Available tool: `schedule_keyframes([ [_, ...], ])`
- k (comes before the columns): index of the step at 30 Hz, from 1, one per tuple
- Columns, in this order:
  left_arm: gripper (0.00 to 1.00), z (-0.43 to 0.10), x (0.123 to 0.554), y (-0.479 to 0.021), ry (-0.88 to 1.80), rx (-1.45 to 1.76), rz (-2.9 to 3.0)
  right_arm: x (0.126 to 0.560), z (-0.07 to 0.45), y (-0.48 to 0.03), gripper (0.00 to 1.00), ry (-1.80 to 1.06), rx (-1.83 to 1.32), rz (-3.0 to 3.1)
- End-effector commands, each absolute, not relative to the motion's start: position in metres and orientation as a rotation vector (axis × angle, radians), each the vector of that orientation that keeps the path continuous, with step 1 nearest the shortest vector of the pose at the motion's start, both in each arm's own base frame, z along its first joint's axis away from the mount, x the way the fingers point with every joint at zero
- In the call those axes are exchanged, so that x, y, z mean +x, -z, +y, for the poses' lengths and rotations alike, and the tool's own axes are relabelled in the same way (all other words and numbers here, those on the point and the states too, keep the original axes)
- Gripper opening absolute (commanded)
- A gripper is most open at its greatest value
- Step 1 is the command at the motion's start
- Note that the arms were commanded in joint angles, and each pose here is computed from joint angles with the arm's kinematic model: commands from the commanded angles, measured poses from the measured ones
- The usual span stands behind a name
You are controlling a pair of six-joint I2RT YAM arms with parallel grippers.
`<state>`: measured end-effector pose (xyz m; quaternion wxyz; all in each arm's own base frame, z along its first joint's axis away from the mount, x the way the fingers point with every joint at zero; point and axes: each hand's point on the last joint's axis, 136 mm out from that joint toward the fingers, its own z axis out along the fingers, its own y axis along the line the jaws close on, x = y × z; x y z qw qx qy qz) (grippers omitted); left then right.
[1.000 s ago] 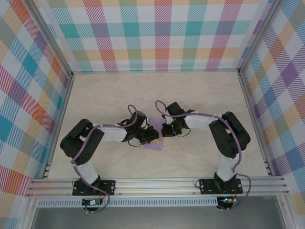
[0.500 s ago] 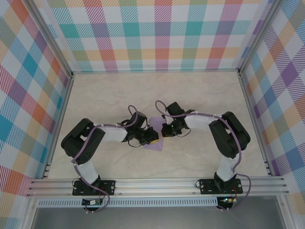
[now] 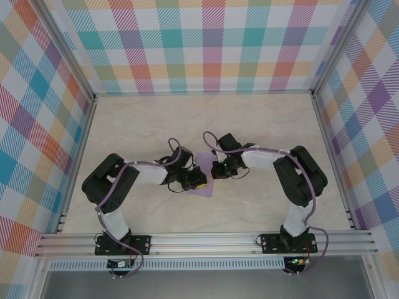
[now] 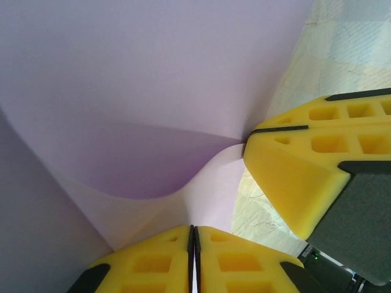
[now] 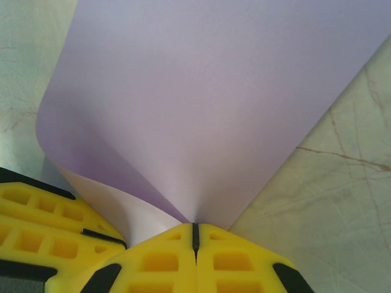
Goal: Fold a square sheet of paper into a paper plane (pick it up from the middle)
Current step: Fold the triangle a second time at the center of the table.
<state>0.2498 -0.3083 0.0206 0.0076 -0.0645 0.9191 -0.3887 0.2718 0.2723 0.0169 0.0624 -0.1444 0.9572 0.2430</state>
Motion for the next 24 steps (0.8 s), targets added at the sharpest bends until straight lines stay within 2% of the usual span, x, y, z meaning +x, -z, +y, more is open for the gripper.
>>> schedule_keyframes([
  [1,0.1,-0.305,0.244,-0.011,1.148,-0.188,2.927,0.267,0.268,-0.018,0.0,-0.693,-0.436,2.924],
  [4,0.1,-0.304,0.243,-0.009,1.134,-0.19,2.943,0.269,0.267,-0.021,0.02,-0.683,-0.422,2.924],
  [8,0.09,-0.301,0.241,-0.006,1.111,-0.198,2.961,0.274,0.266,-0.035,0.12,-0.671,-0.376,2.897],
  [11,0.08,-0.299,0.239,-0.004,1.092,-0.198,2.972,0.276,0.265,-0.046,0.13,-0.677,-0.337,2.871],
  [14,0.08,-0.298,0.239,-0.002,1.082,-0.202,2.977,0.273,0.272,-0.05,0.13,-0.748,-0.328,2.867],
  [19,0.07,-0.297,0.238,0.001,1.068,-0.208,2.987,0.263,0.286,-0.045,0.07,-0.841,-0.372,2.89],
  [24,0.06,-0.296,0.238,0.002,1.06,-0.215,2.99,0.263,0.29,-0.033,0.04,-0.836,-0.382,2.928],
])
